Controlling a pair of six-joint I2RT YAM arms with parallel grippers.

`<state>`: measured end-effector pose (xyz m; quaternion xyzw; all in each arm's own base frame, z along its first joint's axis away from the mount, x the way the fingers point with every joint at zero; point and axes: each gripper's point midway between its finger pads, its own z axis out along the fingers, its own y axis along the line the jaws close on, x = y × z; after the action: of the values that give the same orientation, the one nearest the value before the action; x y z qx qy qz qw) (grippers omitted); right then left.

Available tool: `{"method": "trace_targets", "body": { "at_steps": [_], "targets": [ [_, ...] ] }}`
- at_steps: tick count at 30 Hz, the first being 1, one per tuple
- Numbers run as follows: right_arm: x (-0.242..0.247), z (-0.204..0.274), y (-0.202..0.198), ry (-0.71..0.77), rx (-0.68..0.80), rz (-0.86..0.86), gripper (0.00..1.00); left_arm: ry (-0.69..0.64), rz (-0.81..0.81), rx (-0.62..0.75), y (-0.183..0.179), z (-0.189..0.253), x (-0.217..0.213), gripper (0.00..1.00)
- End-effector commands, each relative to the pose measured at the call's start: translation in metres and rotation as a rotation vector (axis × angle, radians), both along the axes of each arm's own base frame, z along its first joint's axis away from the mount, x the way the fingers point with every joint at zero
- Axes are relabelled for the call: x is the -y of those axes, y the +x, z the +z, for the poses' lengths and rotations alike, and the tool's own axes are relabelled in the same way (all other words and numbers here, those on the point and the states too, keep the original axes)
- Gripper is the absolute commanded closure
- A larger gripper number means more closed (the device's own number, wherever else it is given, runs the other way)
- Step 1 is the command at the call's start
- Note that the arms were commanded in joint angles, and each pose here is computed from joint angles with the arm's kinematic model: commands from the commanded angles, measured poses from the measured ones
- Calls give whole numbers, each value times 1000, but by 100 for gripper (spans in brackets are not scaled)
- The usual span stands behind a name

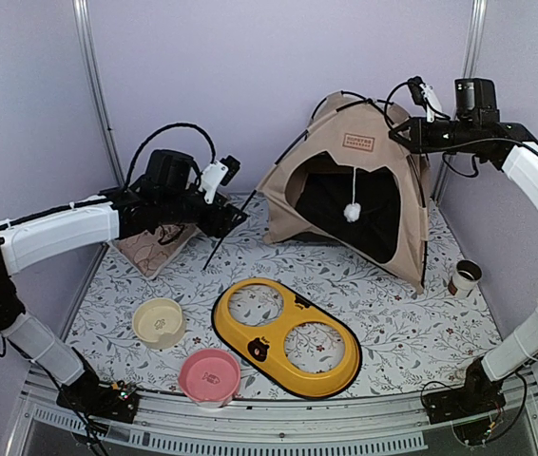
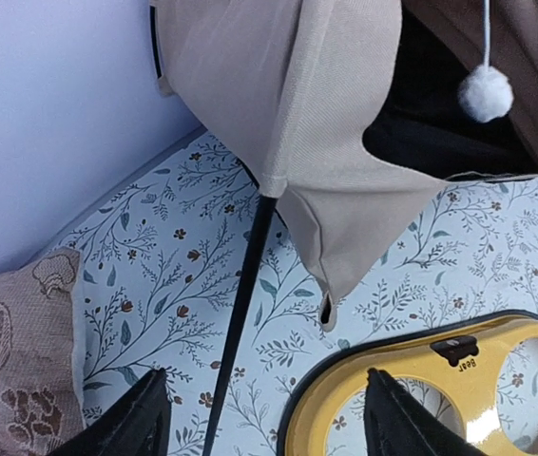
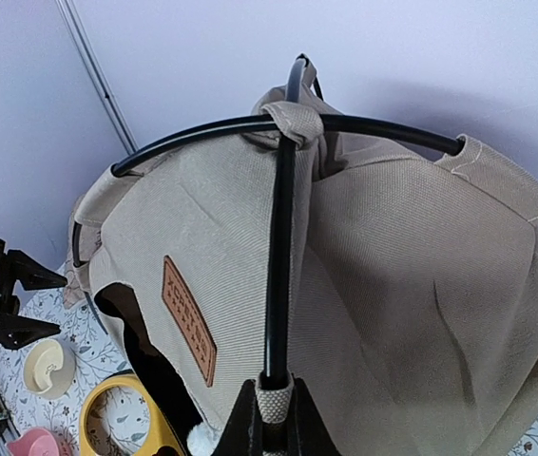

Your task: Set up the pet tent

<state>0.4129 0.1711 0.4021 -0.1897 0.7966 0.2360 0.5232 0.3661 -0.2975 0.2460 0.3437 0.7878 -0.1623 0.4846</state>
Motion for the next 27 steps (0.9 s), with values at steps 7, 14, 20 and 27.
{"method": "trace_targets", "body": {
  "at_steps": [7, 14, 20, 27],
  "targets": [
    [-6, 42, -24, 2, 119, 83, 100, 55, -19, 29, 31, -13, 8, 40],
    [-6, 42, -22, -1, 121, 85, 99, 39, -70, 19, 32, -19, 21, 46],
    [-6, 42, -19, -7, 125, 83, 97, 28, -114, 11, 25, -18, 28, 52],
    [-5, 43, -19, -18, 134, 79, 97, 42, -111, -1, 26, -25, 27, 69]
  ]
}}
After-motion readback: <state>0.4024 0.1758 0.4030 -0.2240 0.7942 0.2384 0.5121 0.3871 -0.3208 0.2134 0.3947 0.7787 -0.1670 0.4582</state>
